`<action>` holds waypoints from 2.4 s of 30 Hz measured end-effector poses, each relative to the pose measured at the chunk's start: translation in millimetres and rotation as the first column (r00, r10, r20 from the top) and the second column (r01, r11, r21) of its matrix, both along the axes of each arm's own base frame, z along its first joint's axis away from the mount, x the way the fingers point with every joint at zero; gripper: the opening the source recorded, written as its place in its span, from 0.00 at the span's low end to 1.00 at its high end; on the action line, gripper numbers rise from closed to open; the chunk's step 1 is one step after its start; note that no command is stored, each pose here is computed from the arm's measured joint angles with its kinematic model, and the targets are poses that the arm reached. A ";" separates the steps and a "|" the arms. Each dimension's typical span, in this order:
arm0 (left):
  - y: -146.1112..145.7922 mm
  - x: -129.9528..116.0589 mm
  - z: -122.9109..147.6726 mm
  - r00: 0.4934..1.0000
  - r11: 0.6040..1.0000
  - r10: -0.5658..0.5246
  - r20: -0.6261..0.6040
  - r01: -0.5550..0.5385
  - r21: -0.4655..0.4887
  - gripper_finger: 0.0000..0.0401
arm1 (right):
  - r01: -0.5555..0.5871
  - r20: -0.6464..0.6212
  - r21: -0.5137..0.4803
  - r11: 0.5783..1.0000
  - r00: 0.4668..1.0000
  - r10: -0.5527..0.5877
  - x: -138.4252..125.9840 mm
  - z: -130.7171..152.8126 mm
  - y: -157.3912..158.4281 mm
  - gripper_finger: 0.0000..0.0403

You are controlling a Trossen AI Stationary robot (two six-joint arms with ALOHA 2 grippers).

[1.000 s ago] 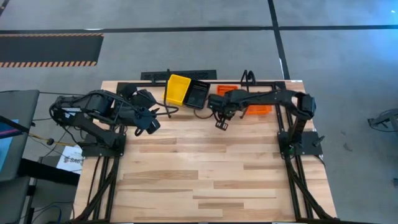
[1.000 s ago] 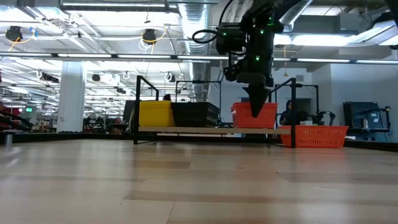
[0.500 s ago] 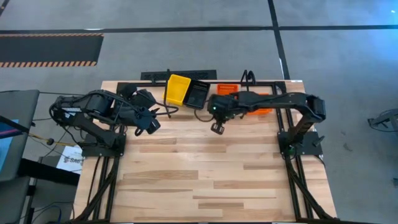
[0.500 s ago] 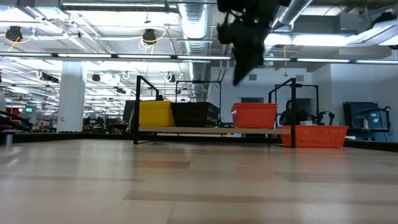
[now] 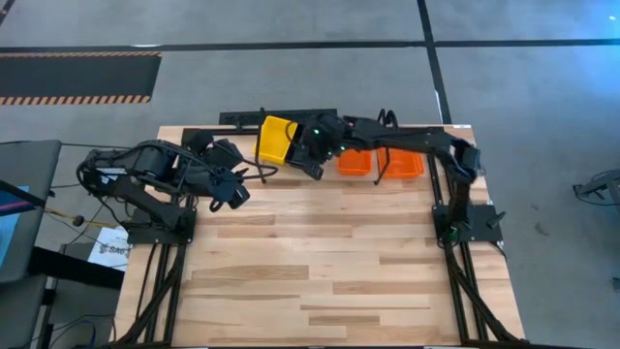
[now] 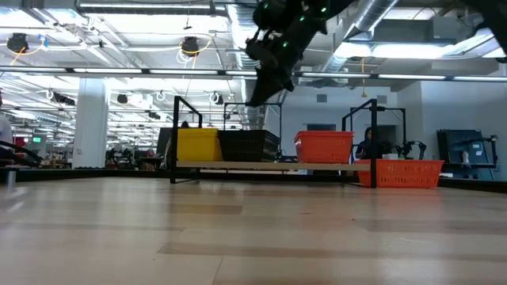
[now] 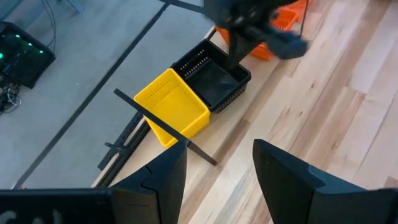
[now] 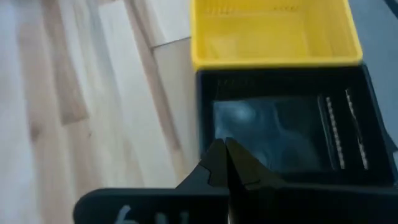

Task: Stack baskets on shelf by color
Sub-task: Stack the orange bin on top of the other orange bin on the shelf

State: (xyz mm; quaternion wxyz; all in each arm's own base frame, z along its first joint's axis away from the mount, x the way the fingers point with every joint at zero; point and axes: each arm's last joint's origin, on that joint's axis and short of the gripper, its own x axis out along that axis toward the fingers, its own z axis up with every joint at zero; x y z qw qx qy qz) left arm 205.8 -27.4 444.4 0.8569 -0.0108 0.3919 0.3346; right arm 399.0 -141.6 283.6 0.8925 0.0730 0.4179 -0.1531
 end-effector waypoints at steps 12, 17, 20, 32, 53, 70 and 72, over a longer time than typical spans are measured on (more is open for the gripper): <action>-0.1 0.0 0.0 1.000 1.000 -0.003 -0.002 0.003 0.001 0.43 | -0.064 -0.182 0.112 0.992 0.980 0.083 32.2 -46.9 -15.8 0.00; 0.1 0.0 0.1 1.000 1.000 -0.001 -0.001 0.001 0.005 0.43 | -0.083 -0.272 0.138 0.987 0.955 0.118 27.1 -53.9 -9.9 0.00; 0.1 0.0 0.1 1.000 1.000 0.000 -0.001 0.000 0.005 0.43 | -0.079 -0.309 0.125 0.989 0.944 0.115 22.8 -52.0 -9.0 0.00; -0.5 0.1 -0.3 1.000 1.000 0.005 0.007 -0.004 -0.027 0.43 | 0.002 -0.354 0.030 1.000 0.935 0.008 -8.1 -16.7 -27.2 0.00; -0.5 0.1 -0.4 1.000 0.999 0.015 0.015 -0.015 -0.035 0.43 | 0.038 -0.243 0.001 0.999 0.969 -0.036 1.1 -12.8 -32.8 0.00; -0.5 0.1 -0.3 0.999 0.998 0.038 0.033 -0.036 -0.050 0.43 | 0.067 -0.183 0.189 0.980 0.983 -0.031 -2.6 -13.4 -38.9 0.00; -0.4 0.1 -0.3 0.999 0.998 0.039 0.033 -0.037 -0.050 0.43 | 0.059 -0.181 0.193 0.979 0.983 -0.023 -1.8 -13.4 -37.1 0.00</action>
